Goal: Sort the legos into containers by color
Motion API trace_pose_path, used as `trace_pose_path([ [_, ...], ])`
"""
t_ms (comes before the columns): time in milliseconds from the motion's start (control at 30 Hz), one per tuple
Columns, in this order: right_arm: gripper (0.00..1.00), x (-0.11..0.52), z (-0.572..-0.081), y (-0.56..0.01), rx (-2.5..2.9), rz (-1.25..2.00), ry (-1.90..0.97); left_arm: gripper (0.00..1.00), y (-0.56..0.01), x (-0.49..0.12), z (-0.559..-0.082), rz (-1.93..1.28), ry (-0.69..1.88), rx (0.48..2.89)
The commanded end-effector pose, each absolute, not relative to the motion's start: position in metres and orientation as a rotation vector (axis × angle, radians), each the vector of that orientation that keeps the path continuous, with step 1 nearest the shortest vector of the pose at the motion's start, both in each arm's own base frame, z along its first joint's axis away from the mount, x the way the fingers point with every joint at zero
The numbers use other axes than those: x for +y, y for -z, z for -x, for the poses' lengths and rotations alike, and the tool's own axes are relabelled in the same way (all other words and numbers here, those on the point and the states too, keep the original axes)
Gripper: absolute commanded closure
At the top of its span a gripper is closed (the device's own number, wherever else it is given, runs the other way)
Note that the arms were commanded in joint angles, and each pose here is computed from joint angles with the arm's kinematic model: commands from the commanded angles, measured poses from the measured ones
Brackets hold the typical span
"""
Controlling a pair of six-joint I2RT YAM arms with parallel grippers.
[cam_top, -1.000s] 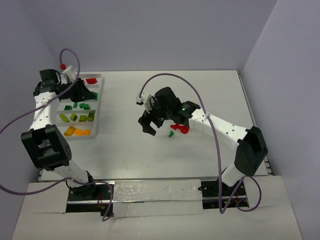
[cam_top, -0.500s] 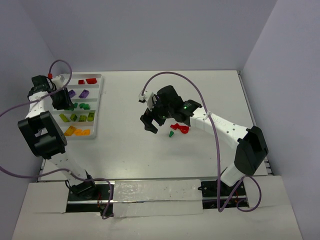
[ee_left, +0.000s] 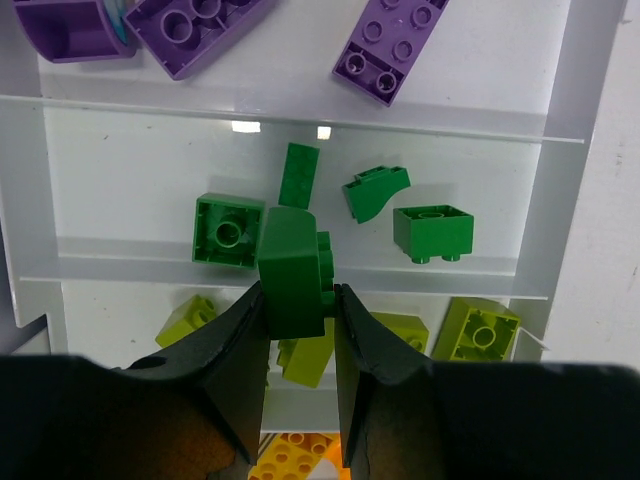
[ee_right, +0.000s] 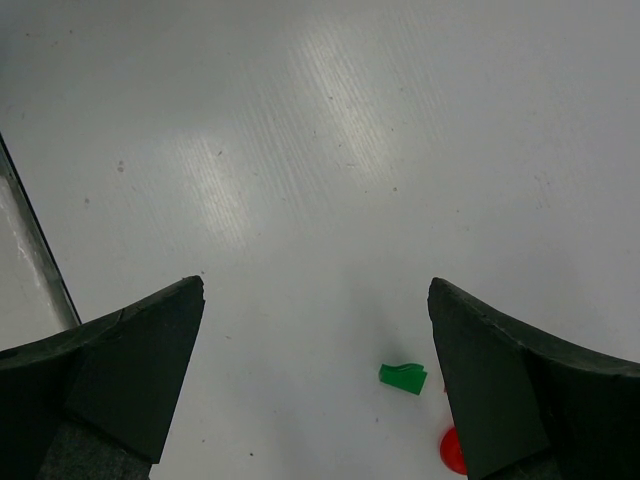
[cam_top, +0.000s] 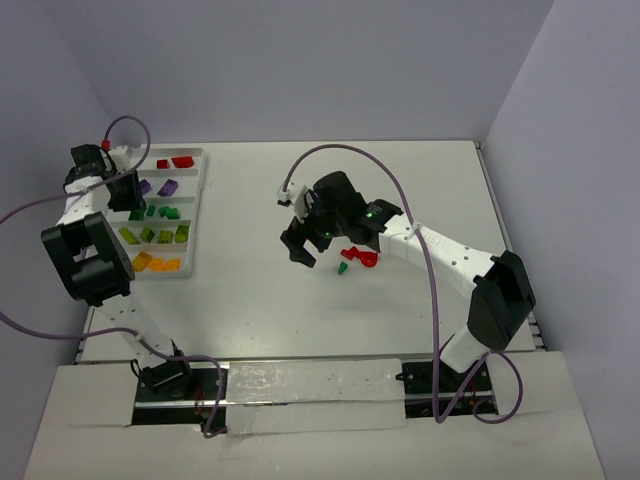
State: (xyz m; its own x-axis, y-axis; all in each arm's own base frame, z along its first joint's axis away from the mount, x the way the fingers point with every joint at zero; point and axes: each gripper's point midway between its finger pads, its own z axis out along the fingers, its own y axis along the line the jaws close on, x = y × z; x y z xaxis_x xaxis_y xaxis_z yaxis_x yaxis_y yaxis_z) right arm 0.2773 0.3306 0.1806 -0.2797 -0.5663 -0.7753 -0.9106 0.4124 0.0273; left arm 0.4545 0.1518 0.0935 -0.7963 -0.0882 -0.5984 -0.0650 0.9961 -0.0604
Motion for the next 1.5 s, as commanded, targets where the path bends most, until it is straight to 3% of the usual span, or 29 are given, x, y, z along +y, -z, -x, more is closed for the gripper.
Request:
trace_pose_path([
  [0, 0.00, 0.331, -0.282, -0.182, 1.968, 1.251, -0.627, 0.73, -0.110, 0.158, -0.477, 0.053, -0.024, 2.428],
  [133, 0.00, 0.330, -0.282, -0.180, 1.972, 1.255, -0.626, 0.68, -0.104, 0.155, -0.480, 0.045, -0.024, 2.440],
  [467, 0.00, 0.328, -0.282, -0.179, 1.977, 1.256, -0.619, 0.36, -0.106, 0.151, -0.490, 0.011, -0.084, 2.436],
  [600, 0.00, 0.324, -0.284, -0.186, 1.978, 1.225, -0.631, 0.34, -0.134, 0.135, -0.492, -0.042, -0.010, 2.380],
  [800, 0.00, 0.283, -0.316, -0.214, 2.012, 0.989, -0.697, 0.35, -0.224, 0.019, -0.458, -0.328, 0.435, 2.082],
  [933, 0.00, 0.236, -0.339, -0.219, 2.068, 0.780, -0.721, 0.36, -0.238, -0.094, -0.415, -0.526, 0.648, 1.970],
  [1200, 0.00, 0.158, -0.356, -0.212, 2.137, 0.543, -0.597, 0.39, -0.157, -0.267, -0.318, -0.630, 0.769, 2.097],
  [1367, 0.00, 0.136, -0.359, -0.220, 2.118, 0.470, -0.556, 0.36, -0.119, -0.333, -0.279, -0.775, 0.768, 2.161],
  [1467, 0.00, 0.130, -0.363, -0.229, 2.102, 0.445, -0.550, 0.37, -0.105, -0.354, -0.286, -0.767, 0.719, 2.207],
])
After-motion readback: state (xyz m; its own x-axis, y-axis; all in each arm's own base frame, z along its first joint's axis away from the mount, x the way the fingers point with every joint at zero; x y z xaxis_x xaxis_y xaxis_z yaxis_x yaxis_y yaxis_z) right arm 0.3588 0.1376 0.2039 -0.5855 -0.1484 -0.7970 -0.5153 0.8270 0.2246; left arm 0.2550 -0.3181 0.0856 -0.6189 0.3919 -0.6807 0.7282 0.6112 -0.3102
